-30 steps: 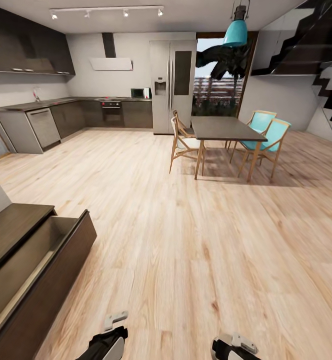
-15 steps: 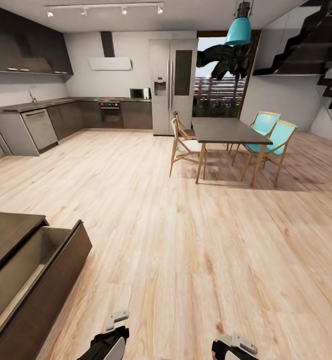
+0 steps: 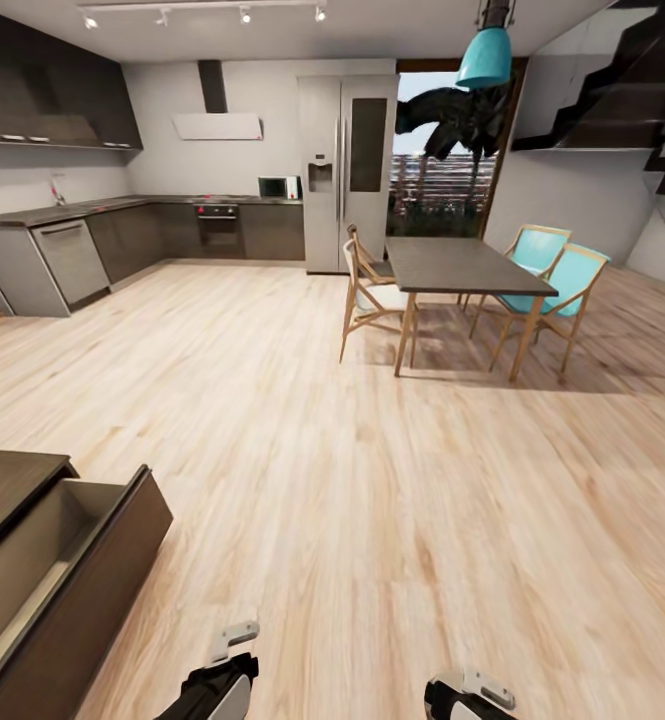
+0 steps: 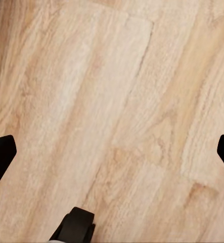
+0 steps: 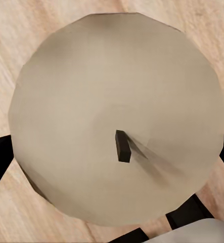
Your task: Place each of the two pumpkins and all three candles from the living room inside a cabinet in the living room (use any cabinet), then make sure every cabinet is closed, and position the cauldron so it is next to a table in the living room.
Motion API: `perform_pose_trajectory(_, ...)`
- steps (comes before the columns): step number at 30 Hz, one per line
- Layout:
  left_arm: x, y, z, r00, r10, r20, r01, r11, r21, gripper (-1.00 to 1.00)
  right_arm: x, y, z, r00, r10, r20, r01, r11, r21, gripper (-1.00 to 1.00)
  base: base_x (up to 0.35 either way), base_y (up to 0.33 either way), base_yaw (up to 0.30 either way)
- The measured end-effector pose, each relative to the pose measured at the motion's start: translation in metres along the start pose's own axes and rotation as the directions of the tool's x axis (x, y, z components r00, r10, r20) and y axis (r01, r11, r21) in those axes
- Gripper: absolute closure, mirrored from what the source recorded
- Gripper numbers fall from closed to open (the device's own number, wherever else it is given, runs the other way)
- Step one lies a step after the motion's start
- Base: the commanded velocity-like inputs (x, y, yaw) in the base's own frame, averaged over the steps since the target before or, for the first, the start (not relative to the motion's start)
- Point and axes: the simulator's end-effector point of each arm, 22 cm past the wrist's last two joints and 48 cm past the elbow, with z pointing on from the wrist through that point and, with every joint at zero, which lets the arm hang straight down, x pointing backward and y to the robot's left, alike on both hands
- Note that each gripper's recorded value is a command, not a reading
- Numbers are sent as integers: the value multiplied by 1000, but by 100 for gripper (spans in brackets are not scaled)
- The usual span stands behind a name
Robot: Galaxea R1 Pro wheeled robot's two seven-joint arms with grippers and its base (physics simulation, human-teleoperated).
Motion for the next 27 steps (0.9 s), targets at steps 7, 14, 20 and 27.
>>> perform_pose_trajectory(7, 0, 0, 0, 1000, 0, 0, 0, 1000, -1, -100, 0, 0, 0, 1000, 0, -1, 0, 1000, 0, 100, 330, 0, 12)
perform_pose_trajectory(14, 0, 0, 0, 1000, 0, 0, 0, 1000, -1, -100, 1, 2, 0, 1000, 0, -3, 0, 1000, -2, 100, 323, -28, 232)
perform_pose_trajectory(20, 0, -1, 0, 1000, 1, 0, -1, 1000, 1, -100, 2, 3, 0, 1000, -1, -4, 1, 1000, -3, 100, 165, -99, 287)
perform_pose_trajectory(27, 0, -1, 0, 1000, 1, 0, -1, 1000, 1, -100, 2, 4, 0, 1000, -2, -5, 2, 1000, -4, 100, 15, -10, 291)
